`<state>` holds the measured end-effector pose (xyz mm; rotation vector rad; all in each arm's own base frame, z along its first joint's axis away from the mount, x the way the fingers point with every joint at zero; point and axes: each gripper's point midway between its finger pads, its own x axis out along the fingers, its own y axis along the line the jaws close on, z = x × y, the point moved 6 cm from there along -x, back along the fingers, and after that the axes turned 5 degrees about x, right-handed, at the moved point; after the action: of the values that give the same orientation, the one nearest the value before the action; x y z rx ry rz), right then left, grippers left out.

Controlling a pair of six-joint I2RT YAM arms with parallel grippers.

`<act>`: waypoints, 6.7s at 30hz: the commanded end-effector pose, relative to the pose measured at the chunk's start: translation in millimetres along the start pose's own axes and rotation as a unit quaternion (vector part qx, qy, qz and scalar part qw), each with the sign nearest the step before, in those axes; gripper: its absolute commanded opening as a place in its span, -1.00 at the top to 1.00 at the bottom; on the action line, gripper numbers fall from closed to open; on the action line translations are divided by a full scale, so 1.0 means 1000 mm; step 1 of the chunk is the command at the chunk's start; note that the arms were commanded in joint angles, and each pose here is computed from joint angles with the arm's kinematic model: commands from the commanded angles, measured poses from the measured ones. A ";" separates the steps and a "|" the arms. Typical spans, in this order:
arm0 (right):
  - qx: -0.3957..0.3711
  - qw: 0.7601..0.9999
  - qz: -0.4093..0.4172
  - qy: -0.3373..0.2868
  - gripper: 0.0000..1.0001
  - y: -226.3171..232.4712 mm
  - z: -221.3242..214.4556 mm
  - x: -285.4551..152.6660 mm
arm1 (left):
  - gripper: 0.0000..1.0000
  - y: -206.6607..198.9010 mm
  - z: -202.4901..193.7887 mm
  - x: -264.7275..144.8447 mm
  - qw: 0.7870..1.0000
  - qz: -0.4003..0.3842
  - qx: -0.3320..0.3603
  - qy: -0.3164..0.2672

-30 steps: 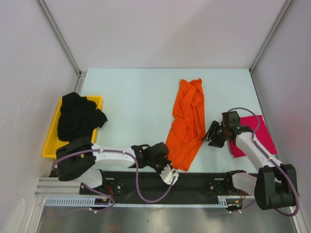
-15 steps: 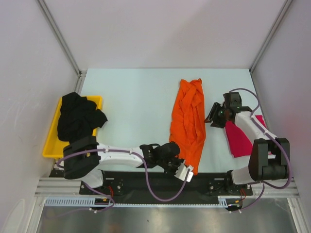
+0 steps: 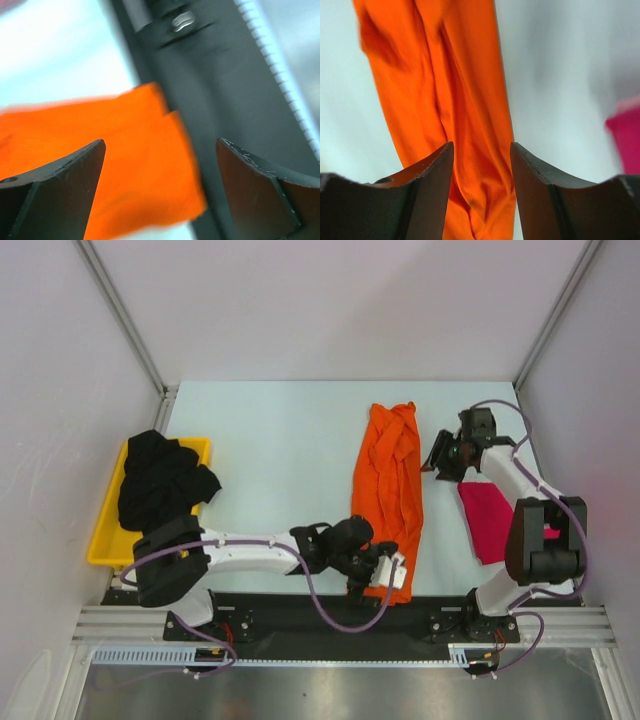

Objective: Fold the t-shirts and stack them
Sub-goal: Fold the tshirt

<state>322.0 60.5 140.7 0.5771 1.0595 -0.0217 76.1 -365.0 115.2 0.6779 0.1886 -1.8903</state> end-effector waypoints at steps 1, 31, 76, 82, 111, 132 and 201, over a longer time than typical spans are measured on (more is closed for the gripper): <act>-0.018 0.996 0.043 -0.073 -0.09 0.026 0.065 -0.005 | -0.93 0.056 0.008 -0.042 0.995 0.087 -0.035 0.030; 0.130 0.978 0.075 -0.143 0.01 0.051 0.206 0.201 | -0.61 0.385 -0.151 -0.098 0.766 0.382 -0.515 -0.042; 0.042 0.957 0.105 -0.268 -0.65 0.122 0.241 0.071 | -1.00 0.382 -0.107 -0.286 0.783 0.493 -0.378 -0.015; 0.009 0.970 0.019 -0.244 -0.67 0.087 0.168 -0.005 | -1.00 0.321 -0.060 -0.294 0.842 0.438 -0.313 0.035; -0.021 0.991 0.036 0.127 -0.25 -0.009 -0.192 -0.027 | -0.70 0.010 -0.056 -0.041 0.976 0.009 -0.031 0.217; -0.055 0.986 0.004 0.157 1.00 -0.021 -0.200 -0.034 | 0.99 0.012 -0.073 -0.038 0.968 0.041 -0.028 0.245; -0.025 0.997 0.032 0.059 -0.17 0.040 -0.072 0.001 | -0.29 0.126 -0.074 -0.110 0.963 0.143 -0.119 0.194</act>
<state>288.2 124.1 123.5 0.5285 1.1728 0.0715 248.2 -283.2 107.4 0.7980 0.7686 -1.3114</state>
